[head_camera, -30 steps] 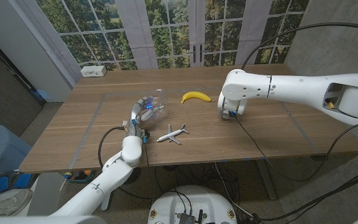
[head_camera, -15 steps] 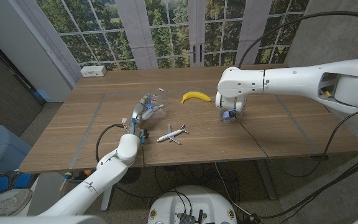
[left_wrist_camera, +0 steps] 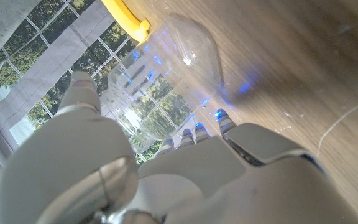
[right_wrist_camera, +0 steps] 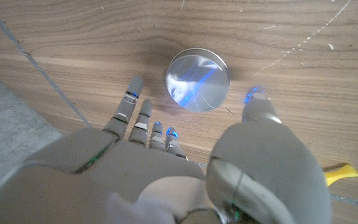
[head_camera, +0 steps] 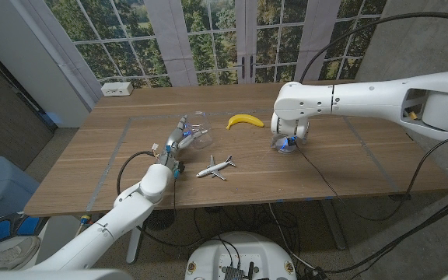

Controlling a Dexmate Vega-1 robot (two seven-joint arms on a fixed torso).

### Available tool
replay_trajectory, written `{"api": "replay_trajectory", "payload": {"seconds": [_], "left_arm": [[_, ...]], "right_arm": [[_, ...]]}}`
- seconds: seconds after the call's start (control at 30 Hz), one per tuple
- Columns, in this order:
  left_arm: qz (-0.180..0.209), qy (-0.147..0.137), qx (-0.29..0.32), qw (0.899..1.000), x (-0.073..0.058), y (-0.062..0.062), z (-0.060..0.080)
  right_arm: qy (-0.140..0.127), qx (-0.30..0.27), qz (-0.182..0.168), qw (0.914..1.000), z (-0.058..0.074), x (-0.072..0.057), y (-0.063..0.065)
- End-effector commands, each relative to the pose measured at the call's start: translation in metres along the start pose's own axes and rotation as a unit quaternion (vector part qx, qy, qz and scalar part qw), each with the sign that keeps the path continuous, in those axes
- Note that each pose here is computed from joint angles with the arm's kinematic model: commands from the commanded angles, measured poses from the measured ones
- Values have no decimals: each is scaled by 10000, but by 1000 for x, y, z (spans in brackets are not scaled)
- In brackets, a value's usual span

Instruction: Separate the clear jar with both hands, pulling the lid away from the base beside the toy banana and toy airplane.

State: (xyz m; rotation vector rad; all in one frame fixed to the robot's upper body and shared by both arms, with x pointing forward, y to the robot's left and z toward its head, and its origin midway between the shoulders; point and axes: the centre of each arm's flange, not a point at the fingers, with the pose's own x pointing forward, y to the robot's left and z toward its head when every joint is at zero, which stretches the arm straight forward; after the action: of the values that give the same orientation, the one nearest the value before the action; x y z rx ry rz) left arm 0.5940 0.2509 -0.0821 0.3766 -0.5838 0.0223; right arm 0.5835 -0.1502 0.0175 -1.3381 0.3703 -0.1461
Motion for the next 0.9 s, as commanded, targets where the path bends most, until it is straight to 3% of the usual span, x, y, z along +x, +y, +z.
{"api": "replay_trajectory", "payload": {"seconds": [0.03, 0.23, 0.33, 0.4, 0.47, 0.53, 0.67, 0.9], "left_arm": [[240, -360, -238, 9988, 0, 8, 11], [388, -613, -451, 9963, 0, 13, 20], [389, -737, -475, 9954, 1, 16, 26], [384, -855, -636, 9936, 1, 17, 29], [371, -945, -678, 9925, 2, 20, 33], [386, -1042, -796, 9906, 2, 22, 37], [399, -1154, -876, 9886, 2, 25, 43], [199, -1282, -1240, 9838, 4, 30, 47]], "right_arm": [[-505, 663, -351, 9959, -12, -9, -9], [-987, 1014, -431, 9890, -20, -13, -10], [-1367, 1249, -537, 9812, -24, -15, -7], [-1676, 1528, -677, 9716, -28, -16, -6], [-2003, 1903, -840, 9574, -33, -17, -6], [-2404, 2287, -902, 9390, -39, -15, -6], [-2964, 2907, -1163, 9023, -48, -12, -2], [-3688, 3615, -1337, 8458, -55, -4, 3]]}}
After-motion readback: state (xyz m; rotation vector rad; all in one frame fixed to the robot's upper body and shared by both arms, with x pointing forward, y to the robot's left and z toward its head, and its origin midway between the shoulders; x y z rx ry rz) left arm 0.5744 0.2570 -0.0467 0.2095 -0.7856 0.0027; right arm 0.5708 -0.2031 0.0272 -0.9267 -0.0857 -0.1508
